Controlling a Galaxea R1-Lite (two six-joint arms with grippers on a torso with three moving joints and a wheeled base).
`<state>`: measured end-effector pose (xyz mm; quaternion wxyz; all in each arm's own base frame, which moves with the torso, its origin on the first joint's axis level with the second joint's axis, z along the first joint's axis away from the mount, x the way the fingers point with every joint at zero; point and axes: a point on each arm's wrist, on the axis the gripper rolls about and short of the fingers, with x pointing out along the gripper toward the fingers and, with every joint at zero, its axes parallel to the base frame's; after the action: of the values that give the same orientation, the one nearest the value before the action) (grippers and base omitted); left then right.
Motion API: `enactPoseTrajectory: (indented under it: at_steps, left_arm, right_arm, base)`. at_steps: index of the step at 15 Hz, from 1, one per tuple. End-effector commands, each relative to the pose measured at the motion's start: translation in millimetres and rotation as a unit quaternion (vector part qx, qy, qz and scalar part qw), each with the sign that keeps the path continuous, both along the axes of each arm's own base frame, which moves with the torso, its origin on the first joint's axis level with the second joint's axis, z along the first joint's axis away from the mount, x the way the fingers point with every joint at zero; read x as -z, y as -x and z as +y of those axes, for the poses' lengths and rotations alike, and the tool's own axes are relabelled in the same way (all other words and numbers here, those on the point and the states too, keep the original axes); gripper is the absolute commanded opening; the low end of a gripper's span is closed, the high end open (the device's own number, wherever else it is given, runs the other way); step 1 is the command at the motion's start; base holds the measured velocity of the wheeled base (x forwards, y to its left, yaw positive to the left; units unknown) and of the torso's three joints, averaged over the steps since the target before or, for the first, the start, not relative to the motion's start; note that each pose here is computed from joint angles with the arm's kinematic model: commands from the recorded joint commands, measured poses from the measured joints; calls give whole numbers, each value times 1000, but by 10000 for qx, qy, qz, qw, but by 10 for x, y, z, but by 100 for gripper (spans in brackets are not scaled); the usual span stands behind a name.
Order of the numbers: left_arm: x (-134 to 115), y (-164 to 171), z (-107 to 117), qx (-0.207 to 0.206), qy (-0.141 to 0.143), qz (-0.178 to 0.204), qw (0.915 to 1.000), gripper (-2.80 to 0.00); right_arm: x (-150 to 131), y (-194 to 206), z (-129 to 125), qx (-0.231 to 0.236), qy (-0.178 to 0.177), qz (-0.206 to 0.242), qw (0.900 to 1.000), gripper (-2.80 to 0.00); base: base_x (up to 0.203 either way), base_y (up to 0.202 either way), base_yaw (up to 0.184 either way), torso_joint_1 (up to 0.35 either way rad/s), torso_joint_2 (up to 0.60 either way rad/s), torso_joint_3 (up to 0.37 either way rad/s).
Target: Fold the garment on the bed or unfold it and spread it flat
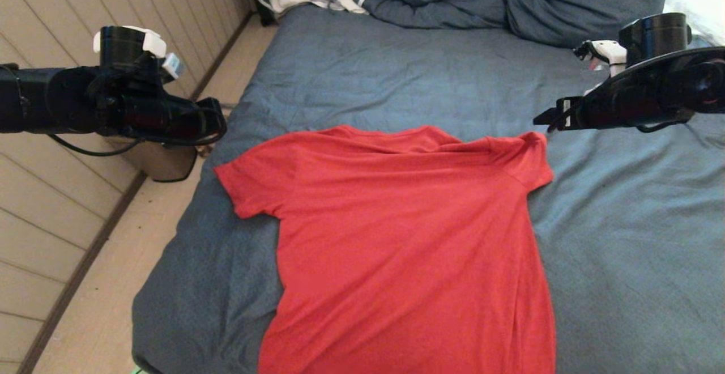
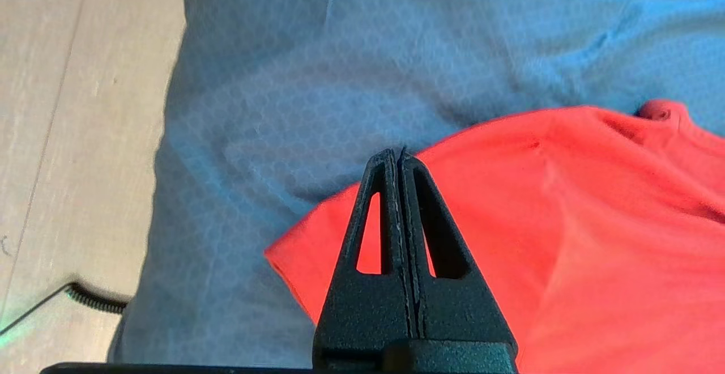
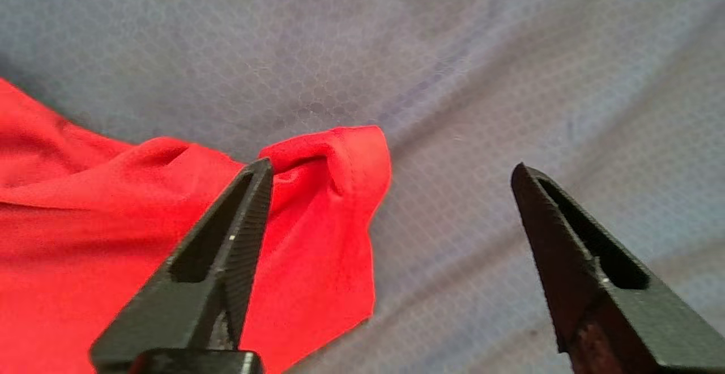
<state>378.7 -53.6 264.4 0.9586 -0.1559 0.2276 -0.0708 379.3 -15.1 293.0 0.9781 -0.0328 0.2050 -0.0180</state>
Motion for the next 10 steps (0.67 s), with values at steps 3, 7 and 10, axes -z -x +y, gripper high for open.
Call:
enactPoseTrajectory:
  at_steps: [3,7,10]
  left_arm:
    - [-483,538,84,-7,49,-389,9992,-280]
    - [-640,1161,165,244,7,-397,9989,-280]
    - [-606,1284,179,293,-9,-331,9990,-280]
  right_arm:
    - [-226,453,57,-189,-199,-122,9995,-280]
    - [-292,951,83,-297,-237,1,9993,-280]
    - [-259,1084,92,-374,-254,89,9989,-280]
  base:
    - [0,0,0,0,0,0]
    - [0,0,0,0,0,0]
    - [0,0,0,0,0,0]
